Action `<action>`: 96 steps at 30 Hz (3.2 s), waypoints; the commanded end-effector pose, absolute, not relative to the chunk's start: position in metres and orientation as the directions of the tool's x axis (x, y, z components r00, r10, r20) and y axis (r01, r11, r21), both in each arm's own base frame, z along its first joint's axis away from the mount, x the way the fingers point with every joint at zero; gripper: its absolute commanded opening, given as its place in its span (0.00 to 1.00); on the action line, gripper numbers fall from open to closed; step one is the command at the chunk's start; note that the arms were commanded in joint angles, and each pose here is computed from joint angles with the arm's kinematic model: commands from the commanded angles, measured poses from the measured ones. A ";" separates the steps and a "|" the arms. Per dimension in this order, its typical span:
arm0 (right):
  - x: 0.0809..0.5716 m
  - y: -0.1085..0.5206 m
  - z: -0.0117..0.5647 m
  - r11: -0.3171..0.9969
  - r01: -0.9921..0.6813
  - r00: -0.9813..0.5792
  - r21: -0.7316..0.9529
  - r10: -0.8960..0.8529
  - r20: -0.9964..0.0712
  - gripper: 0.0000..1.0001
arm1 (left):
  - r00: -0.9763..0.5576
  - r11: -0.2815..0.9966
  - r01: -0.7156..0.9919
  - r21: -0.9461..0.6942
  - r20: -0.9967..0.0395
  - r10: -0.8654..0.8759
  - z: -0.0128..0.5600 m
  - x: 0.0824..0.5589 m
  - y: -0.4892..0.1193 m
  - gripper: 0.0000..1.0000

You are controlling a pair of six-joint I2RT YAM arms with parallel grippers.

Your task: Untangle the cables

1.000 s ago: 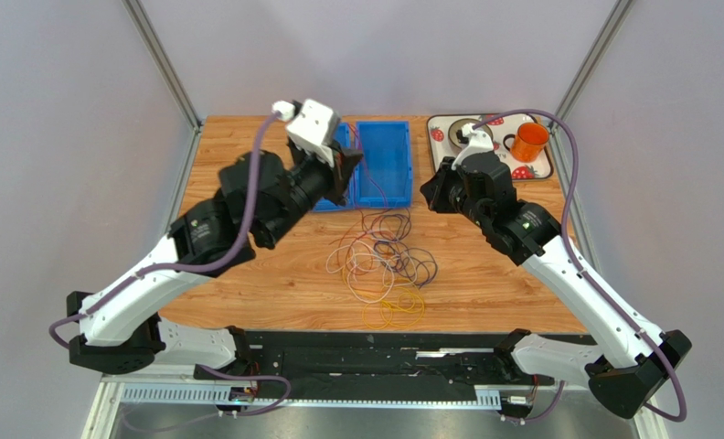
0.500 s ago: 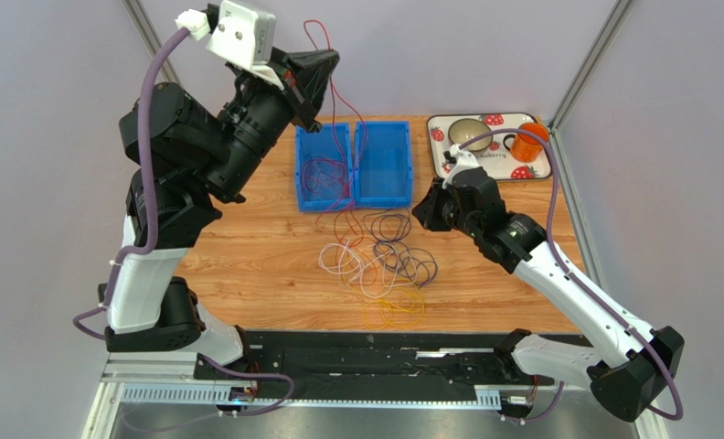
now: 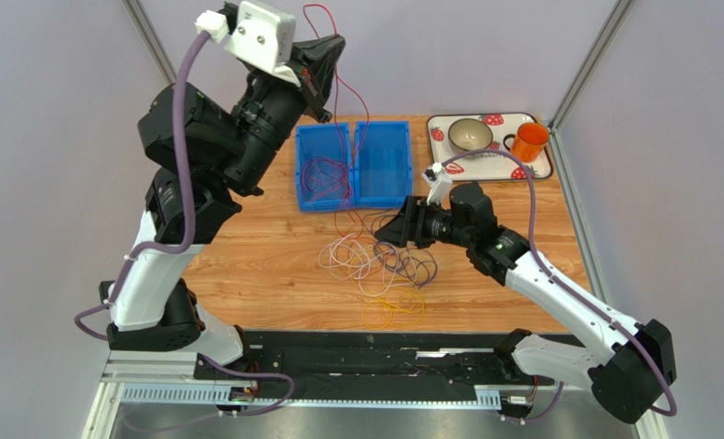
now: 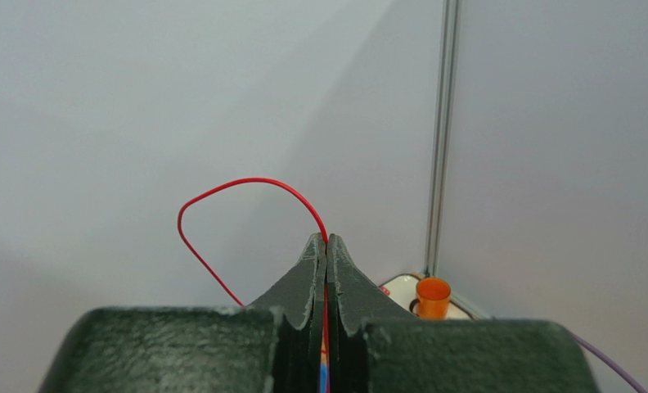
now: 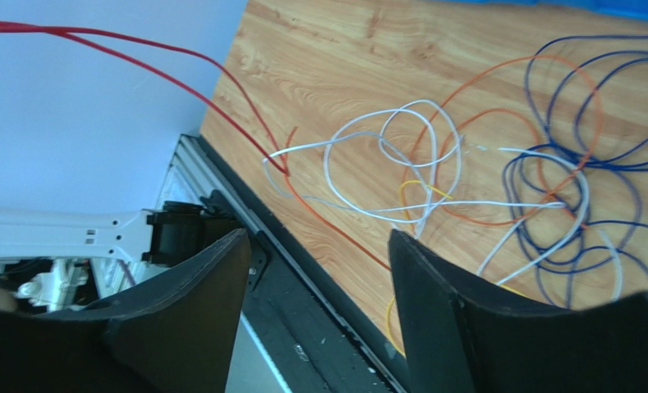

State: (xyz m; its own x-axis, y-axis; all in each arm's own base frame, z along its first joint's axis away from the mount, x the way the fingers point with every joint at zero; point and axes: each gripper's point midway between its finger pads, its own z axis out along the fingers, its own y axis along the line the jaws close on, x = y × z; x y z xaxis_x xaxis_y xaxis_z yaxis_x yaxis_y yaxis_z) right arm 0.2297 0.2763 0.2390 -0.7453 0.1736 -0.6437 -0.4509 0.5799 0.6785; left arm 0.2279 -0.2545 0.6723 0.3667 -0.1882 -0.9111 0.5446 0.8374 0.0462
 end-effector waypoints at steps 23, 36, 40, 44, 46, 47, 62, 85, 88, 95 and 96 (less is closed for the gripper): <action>0.231 0.383 0.205 0.417 -0.419 -0.825 0.807 0.198 -0.530 0.77 | 0.345 0.840 0.543 0.013 -0.915 -0.209 0.657 0.230 -0.245 0.00; 0.219 0.441 0.190 0.556 -0.496 -0.753 0.667 0.106 -0.649 0.72 | 0.329 0.839 0.545 0.005 -0.921 -0.208 0.649 0.230 -0.244 0.00; 0.225 0.447 0.183 0.639 -0.483 -0.726 0.599 0.092 -0.682 0.57 | 0.330 0.840 0.543 0.011 -0.922 -0.202 0.649 0.229 -0.242 0.00; 0.227 0.436 0.168 0.723 -0.433 -0.715 0.538 0.087 -0.693 0.33 | 0.329 0.842 0.540 0.009 -0.923 -0.201 0.650 0.228 -0.239 0.00; 0.229 0.431 0.162 0.754 -0.413 -0.706 0.512 0.091 -0.703 0.26 | 0.327 0.840 0.543 0.009 -0.923 -0.202 0.648 0.228 -0.240 0.00; 0.230 0.430 0.161 0.759 -0.408 -0.705 0.508 0.091 -0.704 0.14 | 0.329 0.840 0.543 0.008 -0.922 -0.204 0.649 0.228 -0.239 0.00; 0.208 0.323 0.103 0.880 -0.279 -0.748 0.384 0.052 -0.662 0.00 | 0.438 0.959 0.242 0.148 -0.899 0.028 0.680 0.250 -0.186 0.00; 0.263 0.120 0.016 0.812 0.421 -0.749 0.403 0.562 -0.350 0.00 | 0.524 0.995 -0.078 0.054 -0.847 0.087 0.733 0.230 -0.074 0.00; 0.272 0.104 0.015 0.780 0.481 -0.712 0.400 0.614 -0.340 0.00 | 0.526 0.996 -0.080 0.050 -0.846 0.085 0.733 0.226 -0.068 0.00; 0.288 0.056 0.022 0.666 0.628 -0.578 0.403 0.746 -0.330 0.00 | 0.500 0.988 -0.136 0.077 -0.855 0.135 0.725 0.228 -0.057 0.00; 0.289 0.049 0.023 0.650 0.644 -0.560 0.404 0.760 -0.330 0.00 | 0.495 0.986 -0.140 0.086 -0.857 0.145 0.724 0.229 -0.057 0.00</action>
State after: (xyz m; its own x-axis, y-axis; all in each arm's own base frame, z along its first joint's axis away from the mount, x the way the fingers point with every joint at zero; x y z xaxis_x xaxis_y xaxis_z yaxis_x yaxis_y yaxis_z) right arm 0.2804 0.0833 0.0194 -0.6631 0.6678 -0.3383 0.5386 0.7395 0.4038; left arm 0.2359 -0.0776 0.7194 0.4932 0.1269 -0.8606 -0.0823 0.9917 0.0991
